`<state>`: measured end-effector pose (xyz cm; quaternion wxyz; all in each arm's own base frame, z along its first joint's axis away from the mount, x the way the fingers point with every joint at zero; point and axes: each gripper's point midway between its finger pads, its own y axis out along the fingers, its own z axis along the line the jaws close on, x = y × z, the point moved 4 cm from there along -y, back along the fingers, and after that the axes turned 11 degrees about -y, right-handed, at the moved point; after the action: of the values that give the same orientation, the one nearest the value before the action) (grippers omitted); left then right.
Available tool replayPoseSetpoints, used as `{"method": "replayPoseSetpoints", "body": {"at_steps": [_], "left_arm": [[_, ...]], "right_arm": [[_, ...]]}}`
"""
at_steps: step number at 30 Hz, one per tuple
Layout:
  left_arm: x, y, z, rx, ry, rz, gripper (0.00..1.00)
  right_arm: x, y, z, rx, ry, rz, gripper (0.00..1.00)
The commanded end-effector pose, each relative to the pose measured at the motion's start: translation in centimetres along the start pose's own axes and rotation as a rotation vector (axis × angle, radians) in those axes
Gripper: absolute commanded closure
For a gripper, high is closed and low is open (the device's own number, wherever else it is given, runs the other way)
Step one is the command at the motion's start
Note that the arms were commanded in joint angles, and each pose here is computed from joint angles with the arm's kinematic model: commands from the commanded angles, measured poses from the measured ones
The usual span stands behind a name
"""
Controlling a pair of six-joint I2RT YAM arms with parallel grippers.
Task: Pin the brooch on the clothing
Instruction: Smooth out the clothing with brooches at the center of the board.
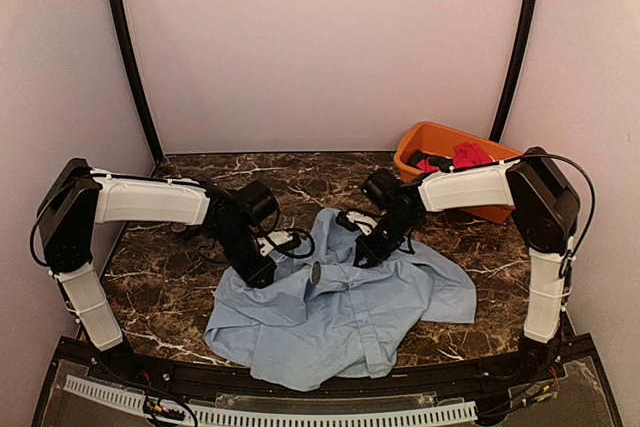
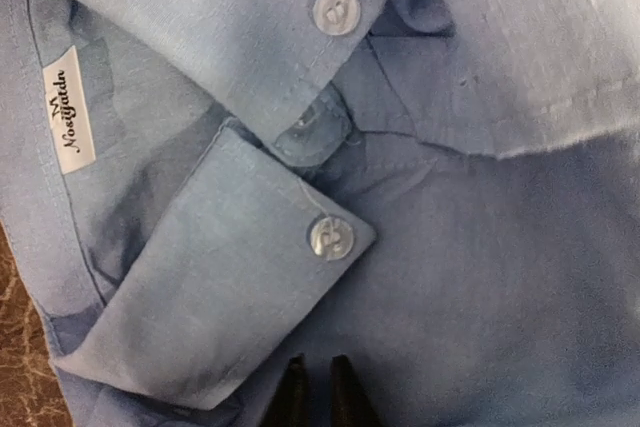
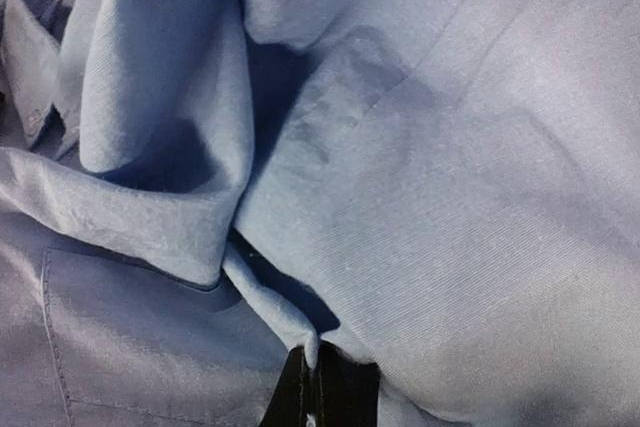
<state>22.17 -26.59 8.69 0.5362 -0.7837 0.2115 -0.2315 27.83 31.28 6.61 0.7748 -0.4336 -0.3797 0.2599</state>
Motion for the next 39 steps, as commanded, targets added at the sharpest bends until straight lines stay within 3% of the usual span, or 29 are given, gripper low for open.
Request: {"method": "replayPoseSetpoints", "body": {"at_steps": [1, 6, 13, 17, 24, 31, 33, 34, 36, 39], "left_arm": [[0.5, -1.3, 1.2, 0.119, 0.008, -0.019, 0.98], [3.1, -4.6, 4.6, 0.398, -0.032, -0.149, 0.99], [7.7, -8.6, 8.6, 0.607, -0.123, -0.337, 0.99], [9.9, -8.8, 11.1, 0.737, -0.129, -0.348, 0.99], [12.8, -11.2, 14.5, 0.785, -0.199, -0.440, 0.99], [14.8, -11.9, 17.8, 0.854, -0.228, -0.451, 0.99], [14.6, -12.5, 17.6, 0.853, -0.253, -0.458, 0.85], [14.4, -13.2, 17.4, 0.850, -0.262, -0.470, 0.61], [13.5, -14.8, 17.0, 0.849, -0.299, -0.505, 0.34], [11.0, -15.1, 17.2, 0.734, -0.431, -0.540, 0.22]], "right_arm": [[0.7, -2.0, -2.3, -0.204, 0.013, -0.027, 1.00], [2.7, -5.8, -4.9, -0.388, 0.064, -0.148, 1.00], [3.4, -10.8, -8.2, -0.716, 0.149, -0.287, 1.00], [3.3, -11.0, -8.3, -0.728, 0.151, -0.294, 1.00], [1.2, -12.1, -8.7, -0.814, 0.237, -0.297, 1.00], [0.4, -9.1, -7.2, -0.665, 0.256, -0.241, 0.97], [0.6, -8.8, -6.3, -0.633, 0.239, -0.240, 0.85], [0.8, -9.0, -5.9, -0.629, 0.228, -0.244, 0.77], [1.5, -9.9, -4.9, -0.624, 0.209, -0.269, 0.64], [3.2, -12.3, -3.4, -0.613, 0.177, -0.332, 0.55]]}}
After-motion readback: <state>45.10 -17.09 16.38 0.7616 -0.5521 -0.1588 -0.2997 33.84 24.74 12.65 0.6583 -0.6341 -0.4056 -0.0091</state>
